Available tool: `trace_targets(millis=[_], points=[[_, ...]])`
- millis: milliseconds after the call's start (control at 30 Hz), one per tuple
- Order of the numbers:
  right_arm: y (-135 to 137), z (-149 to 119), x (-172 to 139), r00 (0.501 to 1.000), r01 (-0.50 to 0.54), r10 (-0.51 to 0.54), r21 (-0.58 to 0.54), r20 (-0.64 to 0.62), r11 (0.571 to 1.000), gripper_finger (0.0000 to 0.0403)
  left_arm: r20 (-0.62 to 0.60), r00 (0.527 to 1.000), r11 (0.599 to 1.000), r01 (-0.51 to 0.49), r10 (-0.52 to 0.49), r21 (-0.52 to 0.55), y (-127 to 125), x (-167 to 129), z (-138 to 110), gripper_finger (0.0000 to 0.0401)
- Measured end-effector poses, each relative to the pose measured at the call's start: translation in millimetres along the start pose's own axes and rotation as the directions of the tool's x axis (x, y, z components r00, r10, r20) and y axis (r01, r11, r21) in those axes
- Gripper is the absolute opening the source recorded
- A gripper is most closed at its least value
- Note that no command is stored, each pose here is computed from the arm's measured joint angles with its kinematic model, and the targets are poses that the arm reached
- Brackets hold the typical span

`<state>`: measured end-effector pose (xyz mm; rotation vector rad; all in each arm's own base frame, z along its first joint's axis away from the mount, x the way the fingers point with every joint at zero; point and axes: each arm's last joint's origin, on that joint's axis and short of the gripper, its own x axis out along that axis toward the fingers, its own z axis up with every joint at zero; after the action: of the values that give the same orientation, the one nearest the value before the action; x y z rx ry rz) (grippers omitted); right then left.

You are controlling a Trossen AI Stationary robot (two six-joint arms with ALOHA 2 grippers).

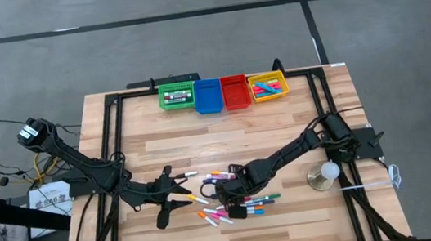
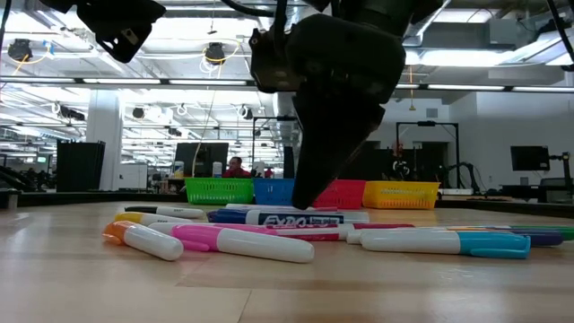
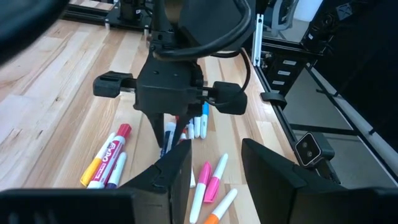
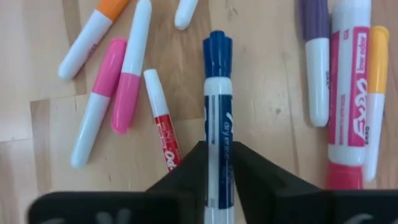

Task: Pick & Place Markers
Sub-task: Put the large dark blue marker pen into the green bin

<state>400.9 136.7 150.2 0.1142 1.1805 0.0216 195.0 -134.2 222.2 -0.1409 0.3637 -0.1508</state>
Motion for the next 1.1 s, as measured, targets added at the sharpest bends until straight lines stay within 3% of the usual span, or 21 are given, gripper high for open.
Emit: trace_targets(millis=[267, 600, 833, 1100], points=[[-1.4, 4.2, 2.8, 0.999, -0.014, 0.013, 0.007, 0.032, 1.0, 0.0138, 0.0, 1.0, 1.0, 0.0, 0.0, 0.0, 0.0, 0.0, 0.0, 0.014], [-10.3, -10.3, 16.2, 1.0, 0.01, -0.01, 0.022, 0.005, 1.0, 0.0166, 0.0, 1.0, 1.0, 0.0, 0.0, 0.001, 0.0, 0.0, 0.0, 0.014], [-23.5, -15.0, 21.1, 0.999, 0.036, -0.037, 0.108, 0.007, 0.993, 0.0139, 0.003, 1.0, 1.0, -0.016, 0.016, -0.002, 3.4, 1.4, 1.1, 0.014], [-28.0, -9.0, 19.0, 1.0, 0.008, -0.01, 0.133, 0.012, 0.991, 0.0045, 0.003, 1.0, 1.0, -0.021, 0.021, 0.002, 4.6, 1.9, 1.5, 0.014]])
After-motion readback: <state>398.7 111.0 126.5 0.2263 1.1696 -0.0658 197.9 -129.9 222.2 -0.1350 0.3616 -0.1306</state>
